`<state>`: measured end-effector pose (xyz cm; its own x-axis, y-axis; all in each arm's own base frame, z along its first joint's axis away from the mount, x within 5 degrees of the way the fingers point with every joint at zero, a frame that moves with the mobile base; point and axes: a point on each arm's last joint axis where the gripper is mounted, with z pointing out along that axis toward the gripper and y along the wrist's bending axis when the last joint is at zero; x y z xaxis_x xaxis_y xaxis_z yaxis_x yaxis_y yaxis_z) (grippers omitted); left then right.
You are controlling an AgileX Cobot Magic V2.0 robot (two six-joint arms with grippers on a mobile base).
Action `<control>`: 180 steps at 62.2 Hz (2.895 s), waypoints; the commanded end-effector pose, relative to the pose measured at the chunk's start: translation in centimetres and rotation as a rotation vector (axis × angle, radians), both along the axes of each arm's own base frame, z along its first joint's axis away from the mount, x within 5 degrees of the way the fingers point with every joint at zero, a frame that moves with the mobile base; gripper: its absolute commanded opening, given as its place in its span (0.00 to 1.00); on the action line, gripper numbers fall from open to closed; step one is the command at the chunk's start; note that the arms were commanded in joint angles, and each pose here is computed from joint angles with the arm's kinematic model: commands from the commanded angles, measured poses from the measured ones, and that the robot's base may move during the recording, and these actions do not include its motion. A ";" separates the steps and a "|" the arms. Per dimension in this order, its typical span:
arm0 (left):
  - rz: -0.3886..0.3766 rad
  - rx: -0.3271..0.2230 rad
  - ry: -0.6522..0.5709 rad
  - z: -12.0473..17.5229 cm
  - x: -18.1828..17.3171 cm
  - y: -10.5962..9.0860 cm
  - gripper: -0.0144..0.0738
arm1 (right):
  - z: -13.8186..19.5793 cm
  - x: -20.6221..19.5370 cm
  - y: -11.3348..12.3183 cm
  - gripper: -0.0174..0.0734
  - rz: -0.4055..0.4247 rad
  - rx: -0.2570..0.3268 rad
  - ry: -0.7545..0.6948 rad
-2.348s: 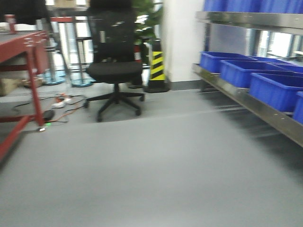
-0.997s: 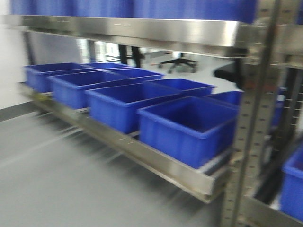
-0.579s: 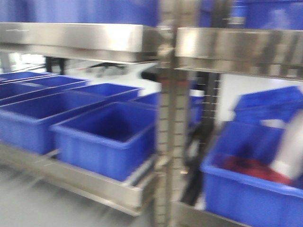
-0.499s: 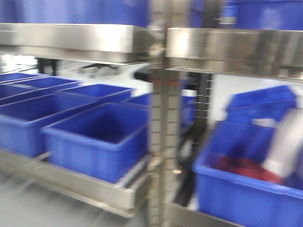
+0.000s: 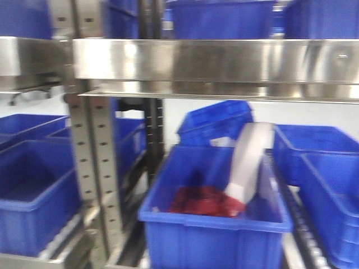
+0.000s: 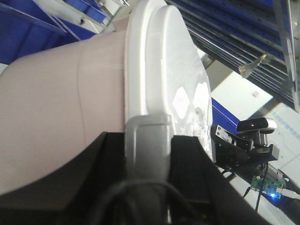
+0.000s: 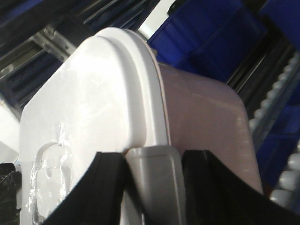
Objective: Grab white bin and place on right shelf
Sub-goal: 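Hold the bin and drive toward the steel shelf of blue crates, then raise the held bin above the upper steel shelf edge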
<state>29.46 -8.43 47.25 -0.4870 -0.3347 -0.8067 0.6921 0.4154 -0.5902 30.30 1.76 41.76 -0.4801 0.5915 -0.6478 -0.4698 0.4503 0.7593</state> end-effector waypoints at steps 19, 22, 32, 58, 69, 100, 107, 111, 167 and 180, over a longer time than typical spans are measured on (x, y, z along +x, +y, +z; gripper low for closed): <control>-0.394 -0.037 -0.088 2.5 -5.3 -2.6 0.03 | 3.1 -3.1 2.7 0.25 0.246 0.048 -0.138; -0.394 -0.037 -0.088 2.5 -5.3 -2.6 0.03 | 3.1 -3.1 2.7 0.25 0.246 0.048 -0.138; -0.394 -0.037 -0.088 2.5 -5.3 -2.6 0.03 | 3.1 -3.1 2.7 0.25 0.246 0.048 -0.138; -0.394 -0.037 -0.088 2.5 -5.3 -2.6 0.03 | 3.1 -3.1 2.7 0.25 0.246 0.048 -0.138; -0.394 -0.037 -0.088 2.5 -5.3 -2.6 0.03 | 3.1 -3.1 2.6 0.25 0.245 0.048 -0.138; -0.394 -0.037 -0.088 2.5 -5.3 -2.6 0.03 | 3.1 -3.1 2.6 0.25 0.245 0.048 -0.138; -0.394 -0.037 -0.088 2.5 -5.3 -2.6 0.03 | 3.1 -3.1 2.6 0.25 0.245 0.048 -0.138; -0.394 -0.037 -0.088 2.5 -5.3 -2.6 0.03 | 3.1 -3.1 2.7 0.25 0.246 0.048 -0.138; -0.324 -0.055 -0.087 2.6 -4.6 -2.5 0.03 | 3.4 -2.9 2.4 0.25 0.221 0.091 -0.132; -0.190 -0.078 -0.078 2.4 -2.4 -2.2 0.03 | 3.6 -1.4 1.9 0.25 0.187 0.173 -0.122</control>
<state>29.80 -8.55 47.19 -0.4854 -0.3508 -0.8008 0.6808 0.4230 -0.5980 30.82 1.49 41.88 -0.4638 0.6441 -0.6083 -0.4516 0.4188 0.7878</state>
